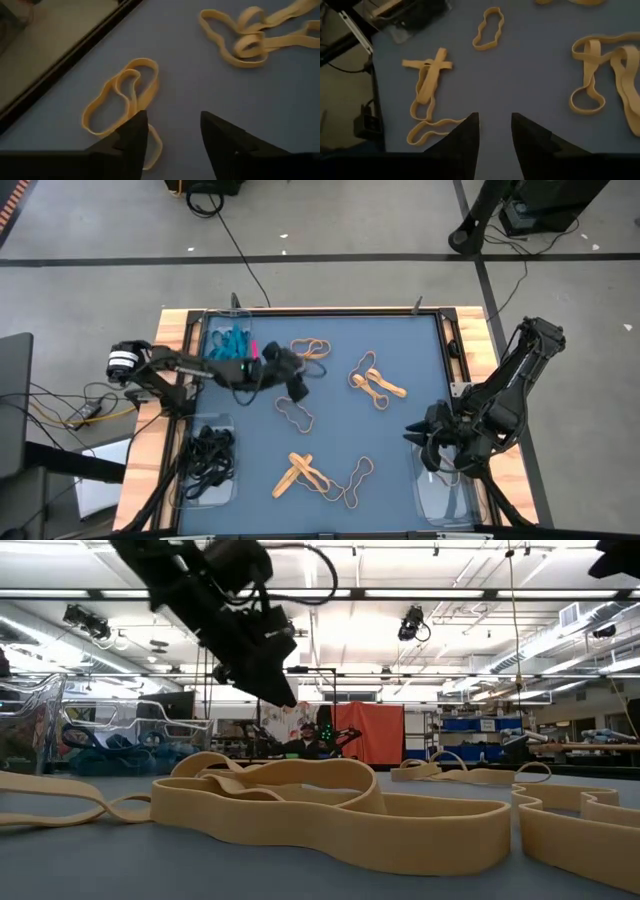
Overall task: Sort rubber bands into baskets
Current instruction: Put the yellow rubber band into the bottom right transparent bin
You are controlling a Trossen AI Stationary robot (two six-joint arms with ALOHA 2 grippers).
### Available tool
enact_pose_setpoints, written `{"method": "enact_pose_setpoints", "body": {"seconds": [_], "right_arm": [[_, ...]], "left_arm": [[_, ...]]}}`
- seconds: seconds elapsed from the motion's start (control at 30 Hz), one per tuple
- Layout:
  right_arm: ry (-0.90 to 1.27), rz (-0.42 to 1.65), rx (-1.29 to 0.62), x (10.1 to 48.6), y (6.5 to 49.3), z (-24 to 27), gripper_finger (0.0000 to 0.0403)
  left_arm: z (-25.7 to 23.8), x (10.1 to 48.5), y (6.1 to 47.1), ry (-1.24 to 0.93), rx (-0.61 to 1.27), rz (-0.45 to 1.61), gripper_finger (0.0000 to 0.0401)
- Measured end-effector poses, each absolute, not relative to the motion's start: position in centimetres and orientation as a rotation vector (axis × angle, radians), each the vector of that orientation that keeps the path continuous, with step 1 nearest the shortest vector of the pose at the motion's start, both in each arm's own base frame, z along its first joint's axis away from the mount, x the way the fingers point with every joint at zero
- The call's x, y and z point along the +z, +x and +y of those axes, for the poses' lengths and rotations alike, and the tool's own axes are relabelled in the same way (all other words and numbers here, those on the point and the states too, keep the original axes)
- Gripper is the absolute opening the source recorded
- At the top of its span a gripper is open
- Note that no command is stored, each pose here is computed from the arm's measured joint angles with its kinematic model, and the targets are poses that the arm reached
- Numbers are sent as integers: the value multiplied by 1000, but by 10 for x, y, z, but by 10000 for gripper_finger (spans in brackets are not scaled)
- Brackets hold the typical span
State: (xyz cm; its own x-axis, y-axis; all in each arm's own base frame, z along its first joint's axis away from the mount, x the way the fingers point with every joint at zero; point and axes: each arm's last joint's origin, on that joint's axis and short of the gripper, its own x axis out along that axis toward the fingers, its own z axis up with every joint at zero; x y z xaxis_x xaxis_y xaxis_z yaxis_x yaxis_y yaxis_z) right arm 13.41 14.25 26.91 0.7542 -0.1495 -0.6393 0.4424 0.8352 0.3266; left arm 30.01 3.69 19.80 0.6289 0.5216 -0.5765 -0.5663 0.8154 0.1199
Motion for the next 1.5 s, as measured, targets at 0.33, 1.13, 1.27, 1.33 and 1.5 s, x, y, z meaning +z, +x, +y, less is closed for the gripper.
{"method": "enact_pose_setpoints", "body": {"seconds": [0.33,1.13,1.27,1.33,1.5], "right_arm": [[400,666,-376,252,144,155,126],[429,665,-362,243,153,167,126],[436,662,-359,243,153,168,126],[446,660,-361,243,154,168,126],[419,671,-391,234,159,172,126]], "left_arm": [[109,180,295,-213,604,682,198],[122,119,308,-278,588,809,112],[120,123,308,-272,585,803,35],[117,128,307,-268,572,800,11],[101,151,306,-240,528,766,12]]}}
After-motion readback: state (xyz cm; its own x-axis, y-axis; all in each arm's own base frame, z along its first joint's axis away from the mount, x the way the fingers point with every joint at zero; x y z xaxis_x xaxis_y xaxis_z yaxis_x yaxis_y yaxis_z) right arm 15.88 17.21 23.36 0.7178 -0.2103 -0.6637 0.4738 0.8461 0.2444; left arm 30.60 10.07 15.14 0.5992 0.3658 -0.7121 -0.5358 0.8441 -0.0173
